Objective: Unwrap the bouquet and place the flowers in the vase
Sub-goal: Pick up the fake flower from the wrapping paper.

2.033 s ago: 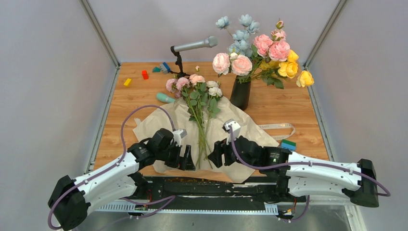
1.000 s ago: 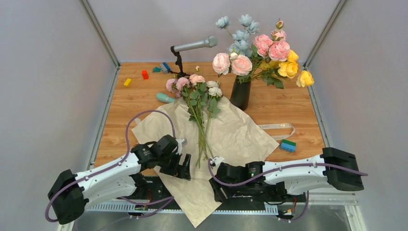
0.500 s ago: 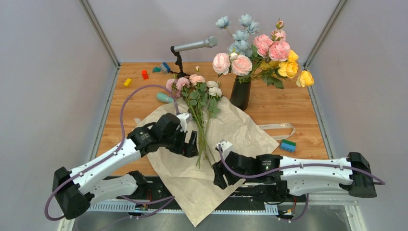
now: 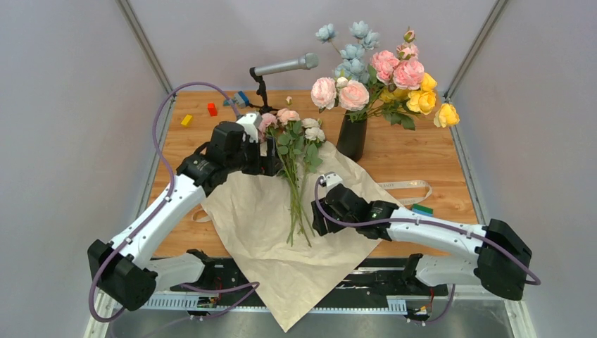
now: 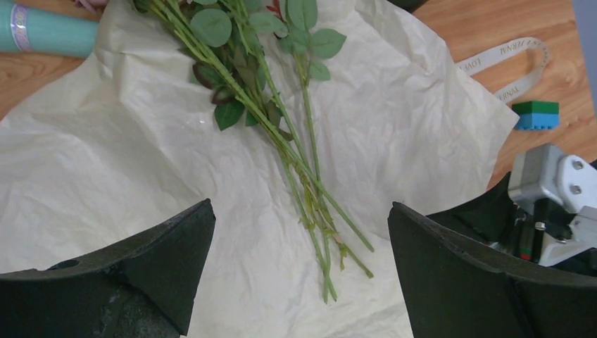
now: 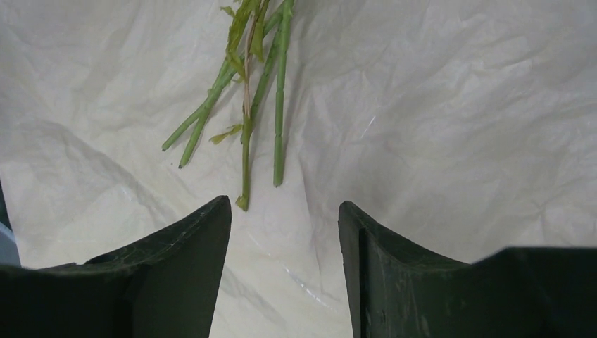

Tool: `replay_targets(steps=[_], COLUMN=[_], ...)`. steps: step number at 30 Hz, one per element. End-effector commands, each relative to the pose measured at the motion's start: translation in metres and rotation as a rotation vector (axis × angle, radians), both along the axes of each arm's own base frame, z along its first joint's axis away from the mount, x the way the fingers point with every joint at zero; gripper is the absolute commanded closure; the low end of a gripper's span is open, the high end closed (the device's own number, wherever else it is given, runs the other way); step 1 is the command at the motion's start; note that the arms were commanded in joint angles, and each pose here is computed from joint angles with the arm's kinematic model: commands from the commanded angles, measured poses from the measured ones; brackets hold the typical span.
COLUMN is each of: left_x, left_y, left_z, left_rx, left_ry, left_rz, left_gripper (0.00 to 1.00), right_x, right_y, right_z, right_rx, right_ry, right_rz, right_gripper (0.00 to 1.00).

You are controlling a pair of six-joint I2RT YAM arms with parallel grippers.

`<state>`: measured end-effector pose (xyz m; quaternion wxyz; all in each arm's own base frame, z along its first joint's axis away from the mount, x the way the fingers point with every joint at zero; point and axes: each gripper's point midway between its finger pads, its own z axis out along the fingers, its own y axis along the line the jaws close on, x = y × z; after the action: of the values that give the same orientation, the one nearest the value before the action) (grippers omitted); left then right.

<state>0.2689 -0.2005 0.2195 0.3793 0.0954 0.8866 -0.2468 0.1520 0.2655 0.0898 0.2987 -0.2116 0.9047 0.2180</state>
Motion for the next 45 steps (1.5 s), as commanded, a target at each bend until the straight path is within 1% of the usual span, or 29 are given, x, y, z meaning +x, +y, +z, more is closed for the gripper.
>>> replay_targets(steps=[1, 3, 6, 7, 8, 10, 12, 16, 17, 20, 26, 30, 37, 39, 43, 45], left_x=[0.031, 0.038, 0.045, 0.045, 0.047, 0.045, 0.045, 0.041, 0.041, 0.042, 0.042, 0.042, 0.042, 0.042, 0.042, 0.042], left_y=[-0.002, 0.006, 0.017, 0.023, 0.026, 0.029, 0.029, 0.015, 0.014, 0.017, 0.023, 0.022, 0.022, 0.022, 0.022, 0.023], left_z=[0.03, 0.026, 0.02, 0.007, 0.006, -0.005, -0.011, -0.011, -0.011, -0.011, -0.008, -0.01, -0.012, -0.012, -0.012, -0.012], left_rx=[0.002, 0.048, 0.093, 0.117, 0.123, 0.142, 0.143, 0.087, 0.083, 0.098, 0.113, 0.115, 0.119, 0.118, 0.121, 0.124], left_ry=[-0.113, -0.12, -0.174, -0.166, -0.181, -0.155, -0.134, -0.11, -0.108, -0.114, -0.135, -0.128, -0.126, -0.126, -0.127, -0.13], left_rz=[-0.002, 0.02, 0.06, 0.076, 0.088, 0.079, 0.081, 0.033, 0.027, 0.036, 0.056, 0.049, 0.048, 0.048, 0.045, 0.048], left_gripper=[0.0, 0.0, 0.0, 0.0, 0.0, 0.0, 0.0, 0.0, 0.0, 0.0, 0.0, 0.0, 0.0, 0.0, 0.0, 0.0], right_x=[0.028, 0.035, 0.04, 0.041, 0.042, 0.046, 0.048, 0.057, 0.059, 0.063, 0.07, 0.071, 0.073, 0.073, 0.074, 0.074], right_y=[0.03, 0.035, 0.044, 0.047, 0.049, 0.054, 0.056, 0.058, 0.059, 0.062, 0.064, 0.064, 0.065, 0.065, 0.064, 0.064], right_z=[0.013, 0.006, -0.001, -0.002, -0.004, -0.008, -0.013, -0.023, -0.026, -0.032, -0.041, -0.048, -0.053, -0.053, -0.05, -0.046], right_rx=[0.09, 0.068, 0.042, 0.035, 0.027, 0.014, -0.001, -0.042, -0.054, -0.071, -0.103, -0.121, -0.135, -0.138, -0.143, -0.136], right_ry=[-0.062, -0.05, -0.035, -0.031, -0.027, -0.024, -0.019, -0.026, -0.026, -0.023, -0.024, -0.014, -0.005, -0.007, -0.005, -0.012], right_rz=[0.06, 0.065, 0.091, 0.099, 0.103, 0.107, 0.112, 0.103, 0.1, 0.099, 0.081, 0.078, 0.071, 0.07, 0.062, 0.059], right_gripper=[0.43, 0.45, 0.47, 0.47, 0.48, 0.48, 0.48, 0.52, 0.54, 0.6, 0.66, 0.67, 0.78, 0.83, 1.0, 1.0])
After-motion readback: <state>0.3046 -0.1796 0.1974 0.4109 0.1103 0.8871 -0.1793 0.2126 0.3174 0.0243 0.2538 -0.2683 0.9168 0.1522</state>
